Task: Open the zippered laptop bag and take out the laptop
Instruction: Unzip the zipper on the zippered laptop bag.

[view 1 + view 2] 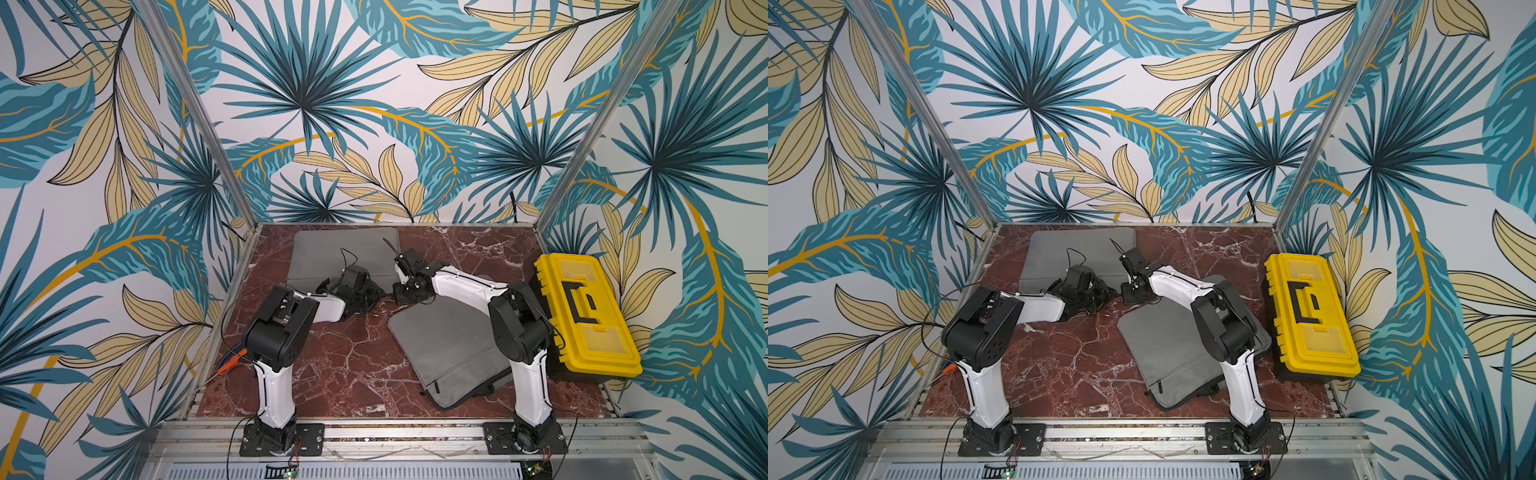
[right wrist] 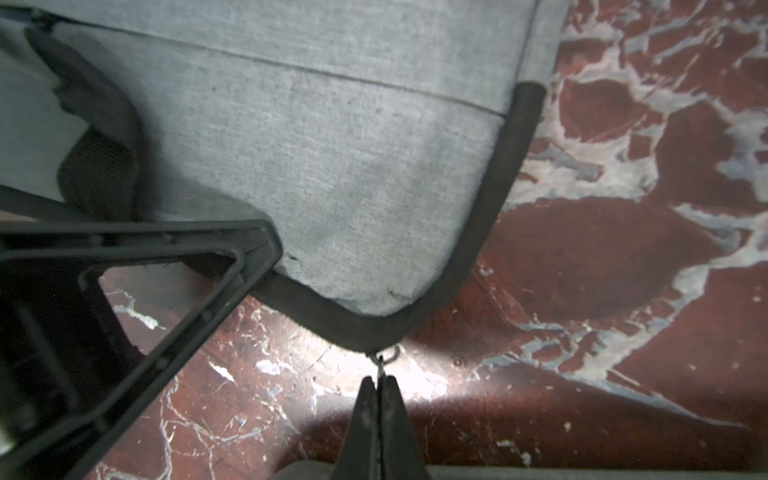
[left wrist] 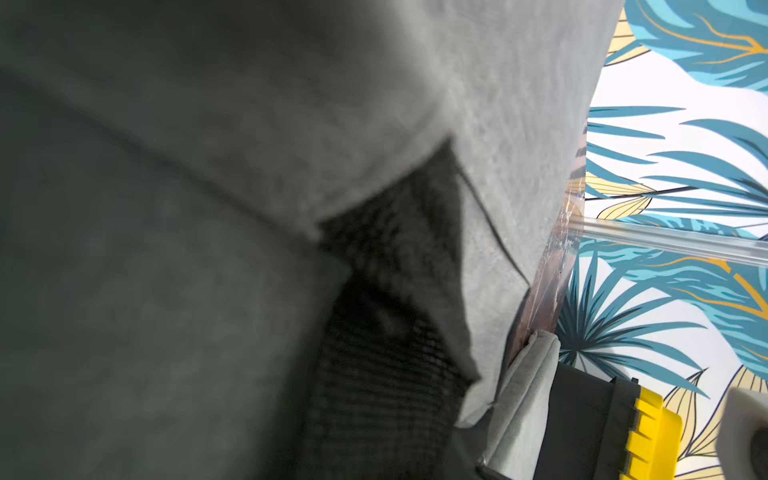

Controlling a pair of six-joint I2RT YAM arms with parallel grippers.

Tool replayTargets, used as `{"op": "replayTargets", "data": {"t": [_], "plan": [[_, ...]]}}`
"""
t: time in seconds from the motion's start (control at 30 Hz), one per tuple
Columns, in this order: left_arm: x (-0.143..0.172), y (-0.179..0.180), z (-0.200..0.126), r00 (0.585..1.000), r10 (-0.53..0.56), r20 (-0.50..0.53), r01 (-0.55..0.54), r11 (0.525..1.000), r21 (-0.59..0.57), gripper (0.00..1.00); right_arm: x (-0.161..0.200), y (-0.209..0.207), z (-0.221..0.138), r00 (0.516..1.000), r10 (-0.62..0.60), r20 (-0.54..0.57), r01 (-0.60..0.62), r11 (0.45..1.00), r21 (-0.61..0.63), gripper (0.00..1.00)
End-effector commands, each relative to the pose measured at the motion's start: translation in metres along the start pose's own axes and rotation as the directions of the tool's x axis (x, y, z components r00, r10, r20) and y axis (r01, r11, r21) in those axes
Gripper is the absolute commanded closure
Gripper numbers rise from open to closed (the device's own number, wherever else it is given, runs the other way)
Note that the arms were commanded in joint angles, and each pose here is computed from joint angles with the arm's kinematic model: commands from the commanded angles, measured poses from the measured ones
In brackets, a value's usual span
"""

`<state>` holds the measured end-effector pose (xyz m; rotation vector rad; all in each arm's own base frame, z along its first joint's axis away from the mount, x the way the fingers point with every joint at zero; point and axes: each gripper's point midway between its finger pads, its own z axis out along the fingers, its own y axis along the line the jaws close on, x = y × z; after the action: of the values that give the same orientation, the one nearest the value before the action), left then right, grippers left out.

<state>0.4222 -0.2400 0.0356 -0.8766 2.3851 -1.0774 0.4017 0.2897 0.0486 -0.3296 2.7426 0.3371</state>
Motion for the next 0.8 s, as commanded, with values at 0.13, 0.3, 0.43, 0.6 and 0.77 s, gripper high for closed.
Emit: {"op": "replayTargets", "data": {"t": [0.13, 0.3, 0.43, 0.6, 0.77], "plan": [[0.001, 0.007, 0.0, 1.0, 0.008, 0.005, -0.008, 1.0, -0.021, 0.98, 0.013, 0.0, -0.018, 1.0, -0.003, -0.02, 0.003, 1.0, 0.01, 1.0], [-0.001, 0.006, -0.01, 1.0, 0.013, 0.008, -0.013, 1.0, -0.01, 1.0, 0.017, -0.01, -0.015, 0.999, -0.003, -0.034, 0.004, 0.999, 0.049, 1.0], [-0.002, 0.008, -0.018, 1.0, 0.007, 0.008, -0.007, 1.0, -0.006, 1.0, 0.018, -0.016, -0.011, 0.999, 0.001, -0.045, 0.001, 0.999, 0.053, 1.0], [-0.004, 0.009, -0.026, 1.0, 0.015, 0.003, -0.015, 1.0, 0.005, 1.0, 0.02, -0.023, -0.006, 0.998, -0.003, -0.061, 0.006, 0.998, 0.06, 1.0], [-0.006, 0.009, -0.029, 1.0, 0.019, -0.005, -0.019, 1.0, 0.012, 1.0, 0.021, -0.033, -0.004, 0.998, 0.0, -0.069, 0.005, 0.997, 0.073, 1.0]]}}
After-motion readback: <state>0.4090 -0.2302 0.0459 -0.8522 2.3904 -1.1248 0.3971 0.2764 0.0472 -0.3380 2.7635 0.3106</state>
